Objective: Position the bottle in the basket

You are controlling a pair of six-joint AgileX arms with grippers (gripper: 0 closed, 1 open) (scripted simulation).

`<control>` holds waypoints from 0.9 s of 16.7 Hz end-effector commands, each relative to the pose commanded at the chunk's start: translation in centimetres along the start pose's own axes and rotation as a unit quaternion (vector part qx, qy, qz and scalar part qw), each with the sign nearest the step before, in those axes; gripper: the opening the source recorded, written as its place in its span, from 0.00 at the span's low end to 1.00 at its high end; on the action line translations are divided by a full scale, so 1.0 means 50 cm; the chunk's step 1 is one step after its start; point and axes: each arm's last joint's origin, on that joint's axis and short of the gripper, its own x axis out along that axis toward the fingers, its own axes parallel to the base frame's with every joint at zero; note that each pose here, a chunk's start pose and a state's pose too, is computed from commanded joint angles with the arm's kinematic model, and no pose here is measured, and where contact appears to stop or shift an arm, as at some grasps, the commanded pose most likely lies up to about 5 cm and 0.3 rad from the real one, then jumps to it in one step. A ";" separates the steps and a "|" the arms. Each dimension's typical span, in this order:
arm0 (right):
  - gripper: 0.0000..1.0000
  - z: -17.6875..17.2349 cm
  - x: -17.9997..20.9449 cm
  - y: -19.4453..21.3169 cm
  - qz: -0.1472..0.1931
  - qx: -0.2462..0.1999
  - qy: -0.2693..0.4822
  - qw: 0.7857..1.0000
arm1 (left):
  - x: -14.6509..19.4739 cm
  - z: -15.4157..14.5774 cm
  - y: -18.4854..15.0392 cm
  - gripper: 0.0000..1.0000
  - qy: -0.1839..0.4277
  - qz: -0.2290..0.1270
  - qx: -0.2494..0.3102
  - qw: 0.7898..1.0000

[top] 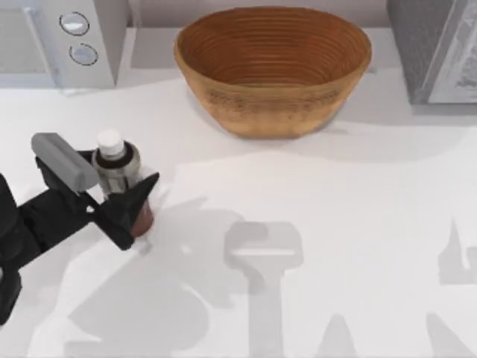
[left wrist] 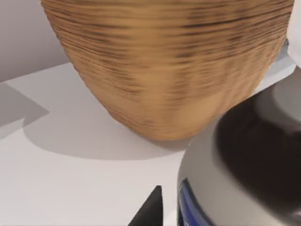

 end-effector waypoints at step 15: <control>1.00 0.000 0.000 0.000 0.000 0.000 0.000 1.000 | -0.001 0.000 0.000 0.00 0.000 0.000 0.000 1.000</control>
